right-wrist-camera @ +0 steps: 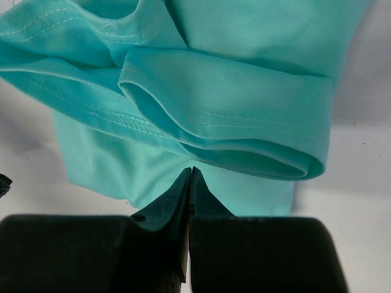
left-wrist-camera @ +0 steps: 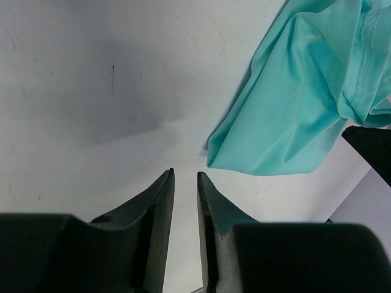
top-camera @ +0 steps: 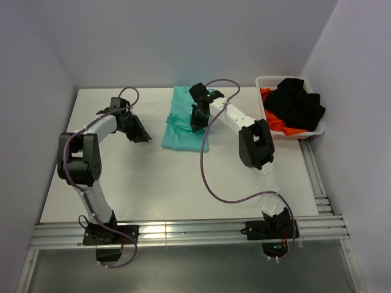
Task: Fold and stack the t-shirts
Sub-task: Fold the folded rectangular tshirt in 1/3 of the way
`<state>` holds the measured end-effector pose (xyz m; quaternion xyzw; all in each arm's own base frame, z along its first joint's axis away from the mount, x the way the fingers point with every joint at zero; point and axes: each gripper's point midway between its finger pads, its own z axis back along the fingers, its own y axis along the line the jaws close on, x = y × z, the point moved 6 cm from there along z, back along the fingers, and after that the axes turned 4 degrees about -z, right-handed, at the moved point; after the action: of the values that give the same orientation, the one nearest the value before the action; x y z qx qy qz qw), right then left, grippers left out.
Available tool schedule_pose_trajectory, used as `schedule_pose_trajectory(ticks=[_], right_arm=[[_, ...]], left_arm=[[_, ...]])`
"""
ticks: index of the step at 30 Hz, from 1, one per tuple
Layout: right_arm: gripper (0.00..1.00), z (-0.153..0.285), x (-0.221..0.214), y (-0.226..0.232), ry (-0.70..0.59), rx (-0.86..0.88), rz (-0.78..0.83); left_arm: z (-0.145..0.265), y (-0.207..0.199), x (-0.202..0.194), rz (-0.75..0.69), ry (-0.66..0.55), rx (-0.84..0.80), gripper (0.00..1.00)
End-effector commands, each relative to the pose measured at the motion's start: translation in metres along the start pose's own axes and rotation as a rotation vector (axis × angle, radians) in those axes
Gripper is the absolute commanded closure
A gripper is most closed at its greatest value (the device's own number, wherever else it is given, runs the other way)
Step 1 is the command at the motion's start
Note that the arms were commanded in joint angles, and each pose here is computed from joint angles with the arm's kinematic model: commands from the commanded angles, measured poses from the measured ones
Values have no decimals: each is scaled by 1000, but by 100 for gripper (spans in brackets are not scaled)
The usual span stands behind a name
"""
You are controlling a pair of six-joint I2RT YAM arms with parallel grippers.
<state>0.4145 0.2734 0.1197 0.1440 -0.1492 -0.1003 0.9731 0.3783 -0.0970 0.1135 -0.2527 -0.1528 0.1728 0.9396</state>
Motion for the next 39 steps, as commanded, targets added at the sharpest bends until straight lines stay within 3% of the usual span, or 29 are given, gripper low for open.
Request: schedule_pose_trajectory(ticks=[1, 13, 19, 25, 32, 34, 35, 36, 39], right_arm=[[100, 1, -2, -3, -28, -46, 22], [100, -24, 4, -4, -21, -88, 28], [100, -33, 28, -8, -73, -106, -15], [100, -12, 75, -12, -183, -45, -126], [100, 10, 143, -38, -405, -21, -238], [91, 3, 154, -46, -400, 3, -268], [82, 9, 159, -45, -384, 49, -272], [46, 15, 165, -53, -389, 55, -288], [15, 43, 155, -59, -395, 60, -248]], left_arm=[[12, -12, 3, -26, -51, -44, 72], [19, -9, -2, -34, -56, -18, 73], [18, -6, -5, -31, -46, -10, 73], [17, -5, -6, -31, -39, -9, 73], [20, -6, -4, -40, -34, 0, 73], [20, -7, -2, -43, -35, 1, 73], [20, -8, -1, -43, -37, 2, 73], [19, -8, 1, -43, -37, 2, 73], [16, -14, 9, -46, -51, -17, 72]])
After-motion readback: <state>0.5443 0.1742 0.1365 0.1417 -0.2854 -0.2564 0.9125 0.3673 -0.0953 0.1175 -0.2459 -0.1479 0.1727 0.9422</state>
